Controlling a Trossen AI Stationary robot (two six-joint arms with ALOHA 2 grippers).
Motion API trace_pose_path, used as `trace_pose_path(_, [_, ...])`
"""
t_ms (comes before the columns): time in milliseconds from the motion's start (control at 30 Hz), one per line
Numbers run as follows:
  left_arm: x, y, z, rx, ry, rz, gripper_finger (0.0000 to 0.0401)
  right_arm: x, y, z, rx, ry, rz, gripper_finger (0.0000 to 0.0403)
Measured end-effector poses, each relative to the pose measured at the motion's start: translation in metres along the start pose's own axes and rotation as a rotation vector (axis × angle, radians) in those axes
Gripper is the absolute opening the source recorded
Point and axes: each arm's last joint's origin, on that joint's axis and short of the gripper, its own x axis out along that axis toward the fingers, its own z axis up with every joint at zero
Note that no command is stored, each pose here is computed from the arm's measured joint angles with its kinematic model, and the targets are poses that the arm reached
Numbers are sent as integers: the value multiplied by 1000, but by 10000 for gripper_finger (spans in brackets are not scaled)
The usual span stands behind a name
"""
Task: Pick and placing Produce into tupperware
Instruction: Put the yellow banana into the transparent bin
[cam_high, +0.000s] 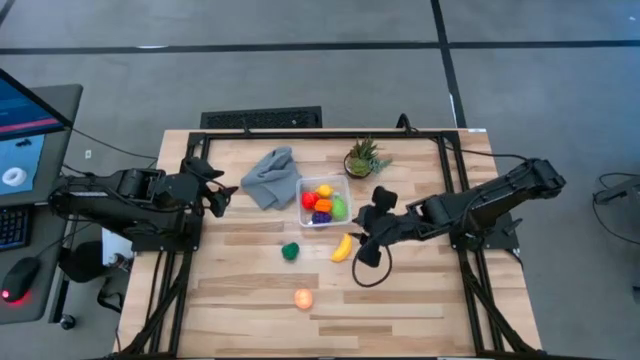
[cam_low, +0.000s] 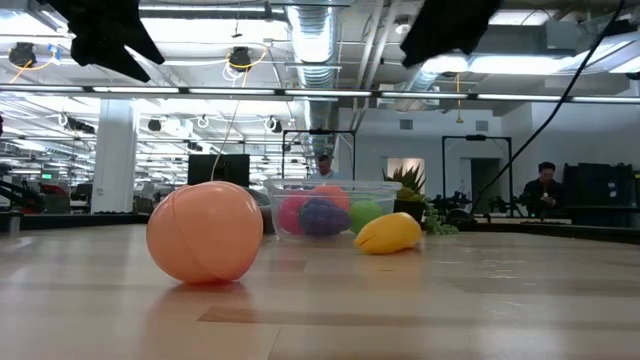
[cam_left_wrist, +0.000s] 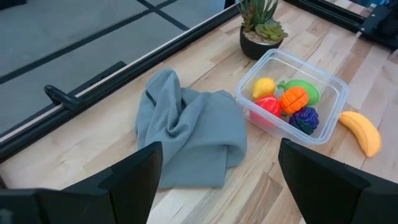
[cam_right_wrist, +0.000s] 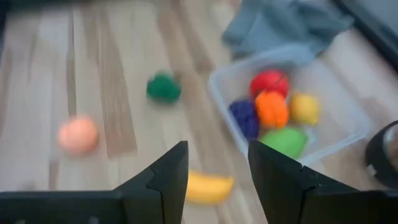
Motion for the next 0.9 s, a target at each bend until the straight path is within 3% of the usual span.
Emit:
trace_pose_path(367, [0,0,0,-30,1,0,308,24,9,-9,-123,91,30,206])
trace_pose_path(633, [0,0,0,-35,0,0,308,27,5,-13,-302,155,38,209])
trace_pose_path(900, [0,0,0,-52,-6,9,308,40,-1,-18,-469,248,129,210])
